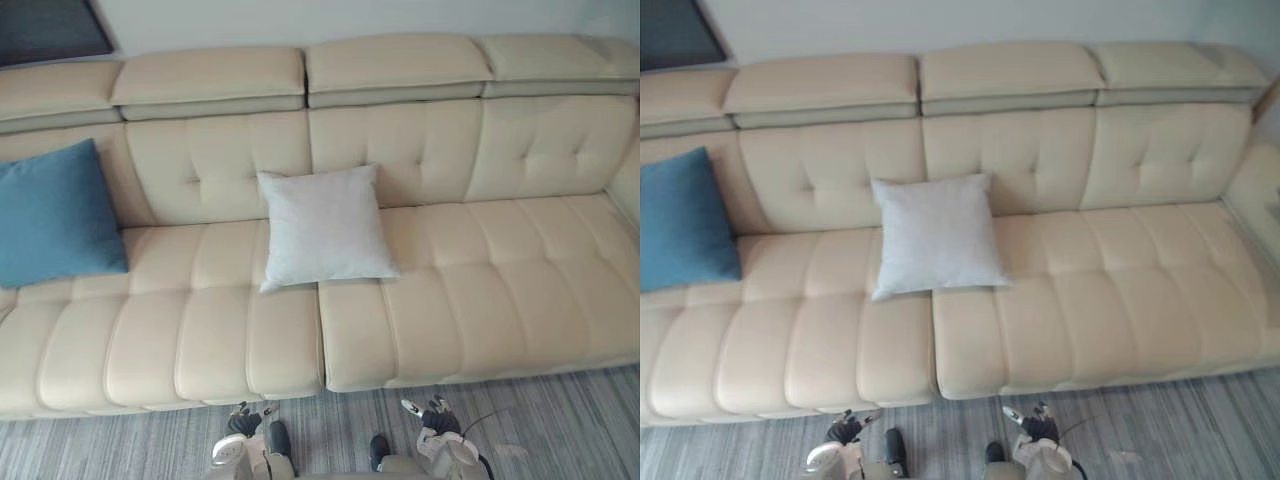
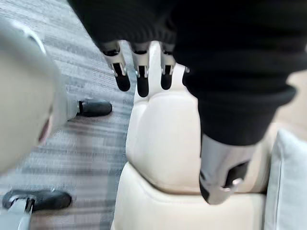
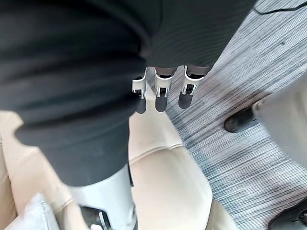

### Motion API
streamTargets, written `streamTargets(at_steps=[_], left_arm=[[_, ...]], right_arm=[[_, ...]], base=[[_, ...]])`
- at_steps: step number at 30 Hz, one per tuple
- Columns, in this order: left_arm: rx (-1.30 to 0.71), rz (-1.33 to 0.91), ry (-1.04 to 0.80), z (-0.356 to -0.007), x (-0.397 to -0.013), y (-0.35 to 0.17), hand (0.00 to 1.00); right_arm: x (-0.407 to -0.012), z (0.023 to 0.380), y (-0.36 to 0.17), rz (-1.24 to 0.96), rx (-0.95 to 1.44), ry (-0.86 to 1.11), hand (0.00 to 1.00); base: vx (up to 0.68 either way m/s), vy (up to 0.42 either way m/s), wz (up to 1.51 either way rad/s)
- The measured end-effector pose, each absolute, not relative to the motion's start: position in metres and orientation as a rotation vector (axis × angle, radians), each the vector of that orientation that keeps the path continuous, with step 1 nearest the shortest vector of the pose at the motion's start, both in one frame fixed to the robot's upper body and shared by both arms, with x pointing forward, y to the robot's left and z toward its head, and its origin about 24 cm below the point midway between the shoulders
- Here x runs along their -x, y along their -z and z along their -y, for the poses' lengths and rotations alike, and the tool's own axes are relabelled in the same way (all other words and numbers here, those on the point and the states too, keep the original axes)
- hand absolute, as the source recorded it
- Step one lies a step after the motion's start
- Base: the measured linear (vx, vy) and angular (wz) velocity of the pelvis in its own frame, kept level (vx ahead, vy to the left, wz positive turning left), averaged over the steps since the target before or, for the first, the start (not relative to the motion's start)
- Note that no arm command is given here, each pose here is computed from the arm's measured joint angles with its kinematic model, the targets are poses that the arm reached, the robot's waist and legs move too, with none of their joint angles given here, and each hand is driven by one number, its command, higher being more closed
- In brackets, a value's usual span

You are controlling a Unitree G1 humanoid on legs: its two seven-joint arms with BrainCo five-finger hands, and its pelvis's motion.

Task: Pick up cushions and gather them together orderly.

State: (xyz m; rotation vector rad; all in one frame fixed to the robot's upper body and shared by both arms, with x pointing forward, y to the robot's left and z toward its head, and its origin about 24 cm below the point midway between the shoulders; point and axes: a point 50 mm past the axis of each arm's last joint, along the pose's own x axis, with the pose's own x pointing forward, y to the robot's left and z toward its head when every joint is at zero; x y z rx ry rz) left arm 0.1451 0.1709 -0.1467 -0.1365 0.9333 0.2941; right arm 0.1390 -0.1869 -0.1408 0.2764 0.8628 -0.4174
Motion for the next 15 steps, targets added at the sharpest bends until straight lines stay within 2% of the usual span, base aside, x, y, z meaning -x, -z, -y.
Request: streamTargets(at_steps=[6,9,13,15], left_arm=[[0.124,-0.903,-0.334,-0.184,-0.145,0.143,0.00],[0.168,-0.929,-0.313,-0.165,-0.141,0.146,0.00],[0.162,-0.914,-0.297,-0.161,-0.151,0.143,0.00],[0.153,-0.902,-0.287,-0.160,-0.154,0.142,0.00]], right_arm=[[-0.131,0.178,0.147,-0.909,-0.276,0.395,0.00],[-0.135,0.194,0.144,-0.894,-0.238,0.421,0.00],[-0.147,0.190,0.140,-0.868,-0.245,0.418,0.00],[-0.138,0.188,0.144,-0.899,-0.250,0.431,0.00]], base=[[-0.10,-0.152,0.30],[-0.15,-0.147,0.15],[-0.30,-0.228,0.05],[-0.40,-0.108,0.30]])
